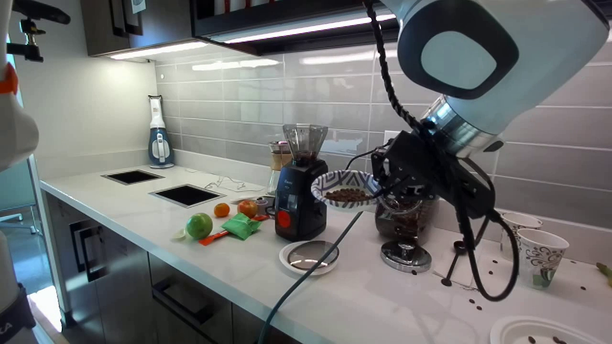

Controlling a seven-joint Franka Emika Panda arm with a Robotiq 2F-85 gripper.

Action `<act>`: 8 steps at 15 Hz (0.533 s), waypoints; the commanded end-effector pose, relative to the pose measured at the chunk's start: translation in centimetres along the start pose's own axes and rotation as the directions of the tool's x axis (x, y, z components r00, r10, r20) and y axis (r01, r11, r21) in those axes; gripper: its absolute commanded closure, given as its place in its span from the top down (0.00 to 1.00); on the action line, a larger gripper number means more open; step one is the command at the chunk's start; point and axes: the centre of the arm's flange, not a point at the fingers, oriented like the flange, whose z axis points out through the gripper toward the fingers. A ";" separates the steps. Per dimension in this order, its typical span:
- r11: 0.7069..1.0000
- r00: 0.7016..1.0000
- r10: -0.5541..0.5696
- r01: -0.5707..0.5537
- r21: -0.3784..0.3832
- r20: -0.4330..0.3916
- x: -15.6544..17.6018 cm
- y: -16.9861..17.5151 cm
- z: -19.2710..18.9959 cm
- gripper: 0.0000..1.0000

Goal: Pour the coffee beans on the plate into the coffee making machine

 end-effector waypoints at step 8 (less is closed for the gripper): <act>0.998 0.998 0.053 -0.052 0.034 -0.027 7.2 -6.9 0.2 0.01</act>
